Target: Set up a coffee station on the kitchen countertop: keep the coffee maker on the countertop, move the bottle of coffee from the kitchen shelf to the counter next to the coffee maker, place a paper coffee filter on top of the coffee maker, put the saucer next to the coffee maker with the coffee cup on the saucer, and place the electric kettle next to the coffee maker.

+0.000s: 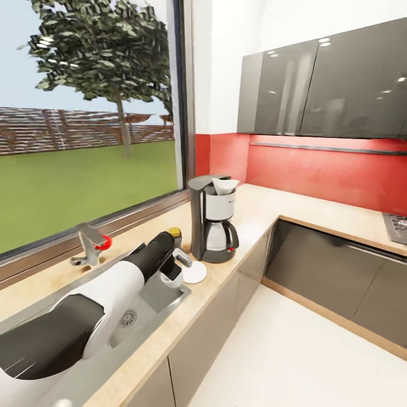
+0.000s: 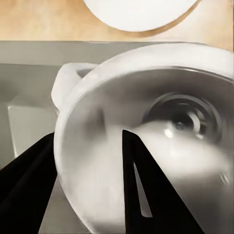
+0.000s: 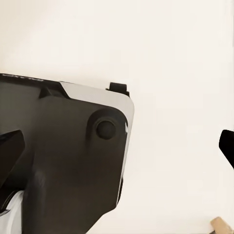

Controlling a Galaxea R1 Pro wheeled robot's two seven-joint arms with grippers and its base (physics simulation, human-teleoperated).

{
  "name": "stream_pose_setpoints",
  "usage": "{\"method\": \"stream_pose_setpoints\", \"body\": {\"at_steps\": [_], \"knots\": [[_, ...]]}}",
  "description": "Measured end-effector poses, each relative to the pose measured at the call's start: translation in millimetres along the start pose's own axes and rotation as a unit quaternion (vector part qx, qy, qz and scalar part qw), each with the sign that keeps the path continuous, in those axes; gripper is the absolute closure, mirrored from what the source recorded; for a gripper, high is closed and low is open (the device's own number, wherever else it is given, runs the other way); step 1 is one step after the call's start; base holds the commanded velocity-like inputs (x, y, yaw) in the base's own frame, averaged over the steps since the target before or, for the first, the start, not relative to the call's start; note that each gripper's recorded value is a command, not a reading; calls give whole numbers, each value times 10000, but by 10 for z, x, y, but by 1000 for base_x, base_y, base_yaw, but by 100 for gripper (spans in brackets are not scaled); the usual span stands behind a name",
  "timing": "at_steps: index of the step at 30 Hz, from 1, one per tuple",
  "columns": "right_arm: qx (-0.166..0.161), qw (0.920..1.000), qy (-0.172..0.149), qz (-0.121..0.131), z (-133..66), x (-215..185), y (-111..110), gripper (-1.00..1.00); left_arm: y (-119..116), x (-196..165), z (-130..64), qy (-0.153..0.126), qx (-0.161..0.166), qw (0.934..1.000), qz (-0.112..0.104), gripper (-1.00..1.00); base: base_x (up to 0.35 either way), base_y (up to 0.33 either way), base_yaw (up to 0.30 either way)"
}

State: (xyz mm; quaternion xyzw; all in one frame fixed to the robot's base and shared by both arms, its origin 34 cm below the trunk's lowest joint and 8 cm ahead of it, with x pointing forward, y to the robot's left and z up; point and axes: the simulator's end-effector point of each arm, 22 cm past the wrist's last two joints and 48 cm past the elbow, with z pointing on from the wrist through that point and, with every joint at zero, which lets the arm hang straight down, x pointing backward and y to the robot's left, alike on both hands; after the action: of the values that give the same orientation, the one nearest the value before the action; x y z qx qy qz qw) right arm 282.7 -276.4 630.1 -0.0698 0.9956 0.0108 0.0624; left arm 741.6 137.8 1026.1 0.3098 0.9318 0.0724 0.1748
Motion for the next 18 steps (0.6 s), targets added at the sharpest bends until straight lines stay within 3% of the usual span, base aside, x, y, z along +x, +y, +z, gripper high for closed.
{"method": "stream_pose_setpoints", "body": {"at_steps": [5, 18], "knots": [[12, 10000, -5, -3, -1, -4, -4, -100, 17, 8, -5, 5, -18, 10000, -3, 100, 0, -4, -140], [-42, 9999, -96, -16, -1, -90, 99, -100, 31, 75, 46, 34, -13, 10000, -24, 100, 5, -1, -5]]}}
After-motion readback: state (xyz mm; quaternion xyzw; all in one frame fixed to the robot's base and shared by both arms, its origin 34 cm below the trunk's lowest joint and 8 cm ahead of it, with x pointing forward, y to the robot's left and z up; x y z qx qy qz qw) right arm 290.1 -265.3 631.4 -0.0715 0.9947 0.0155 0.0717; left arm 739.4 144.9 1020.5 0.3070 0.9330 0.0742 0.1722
